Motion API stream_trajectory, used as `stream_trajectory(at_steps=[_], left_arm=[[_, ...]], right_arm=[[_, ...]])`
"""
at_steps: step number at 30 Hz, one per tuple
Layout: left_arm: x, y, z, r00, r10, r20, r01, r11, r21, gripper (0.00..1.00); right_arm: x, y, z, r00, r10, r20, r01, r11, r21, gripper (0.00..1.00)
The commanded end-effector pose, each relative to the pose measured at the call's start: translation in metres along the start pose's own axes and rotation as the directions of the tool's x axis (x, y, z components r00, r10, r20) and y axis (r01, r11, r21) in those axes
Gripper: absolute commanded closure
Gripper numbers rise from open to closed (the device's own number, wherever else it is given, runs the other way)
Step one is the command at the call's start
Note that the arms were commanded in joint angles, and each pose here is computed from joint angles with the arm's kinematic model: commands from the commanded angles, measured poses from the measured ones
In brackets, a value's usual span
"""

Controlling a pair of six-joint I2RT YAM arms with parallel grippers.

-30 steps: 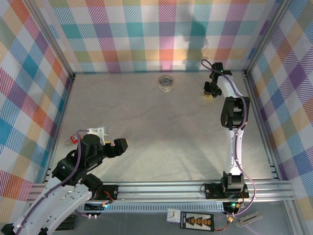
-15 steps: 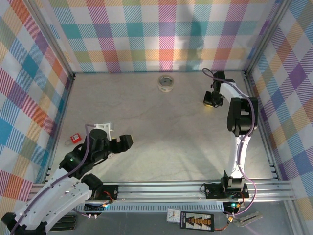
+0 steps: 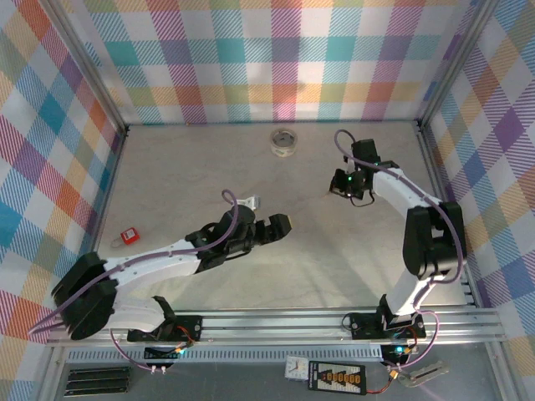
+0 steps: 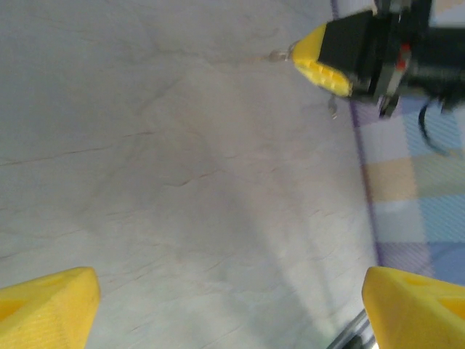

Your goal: Unlock with the key

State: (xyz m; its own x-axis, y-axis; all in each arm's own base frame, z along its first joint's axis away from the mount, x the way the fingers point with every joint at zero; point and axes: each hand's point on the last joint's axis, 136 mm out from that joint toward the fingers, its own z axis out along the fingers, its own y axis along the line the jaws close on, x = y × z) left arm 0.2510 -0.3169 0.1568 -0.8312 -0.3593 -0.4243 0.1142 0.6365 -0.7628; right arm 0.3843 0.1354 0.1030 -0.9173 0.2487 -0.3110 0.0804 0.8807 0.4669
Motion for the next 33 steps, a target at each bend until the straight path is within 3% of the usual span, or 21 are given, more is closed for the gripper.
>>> stream_trajectory(at_steps=[1, 14, 19, 23, 29, 33], left_arm=[[-0.023, -0.051, 0.003, 0.979, -0.195, 0.057, 0.180, 0.962, 0.204, 0.07], [-0.015, -0.052, 0.018, 0.836, -0.546, -0.048, 0.531, 0.783, 0.324, 0.08], [-0.013, -0.038, 0.025, 0.789, -0.612, -0.044, 0.592, 0.740, 0.320, 0.08], [-0.013, -0.031, 0.033, 0.721, -0.689, -0.076, 0.664, 0.656, 0.359, 0.10], [-0.012, -0.023, 0.045, 0.655, -0.749, -0.103, 0.718, 0.575, 0.392, 0.14], [-0.019, -0.017, 0.044, 0.637, -0.766, -0.079, 0.721, 0.557, 0.411, 0.19]], right_arm=[[0.010, 0.034, -0.017, 0.999, 0.027, 0.046, -0.021, 0.990, -0.139, 1.00], [0.063, 0.104, -0.053, 0.989, -0.010, 0.148, 0.062, 0.933, -0.354, 1.00], [0.079, 0.126, -0.061, 0.986, -0.025, 0.166, 0.094, 0.901, -0.424, 1.00], [0.096, 0.142, -0.068, 0.986, -0.041, 0.164, 0.115, 0.871, -0.478, 1.00], [0.117, 0.148, -0.071, 0.983, -0.072, 0.166, 0.147, 0.856, -0.496, 1.00], [0.128, 0.146, -0.071, 0.985, -0.076, 0.157, 0.146, 0.848, -0.509, 1.00]])
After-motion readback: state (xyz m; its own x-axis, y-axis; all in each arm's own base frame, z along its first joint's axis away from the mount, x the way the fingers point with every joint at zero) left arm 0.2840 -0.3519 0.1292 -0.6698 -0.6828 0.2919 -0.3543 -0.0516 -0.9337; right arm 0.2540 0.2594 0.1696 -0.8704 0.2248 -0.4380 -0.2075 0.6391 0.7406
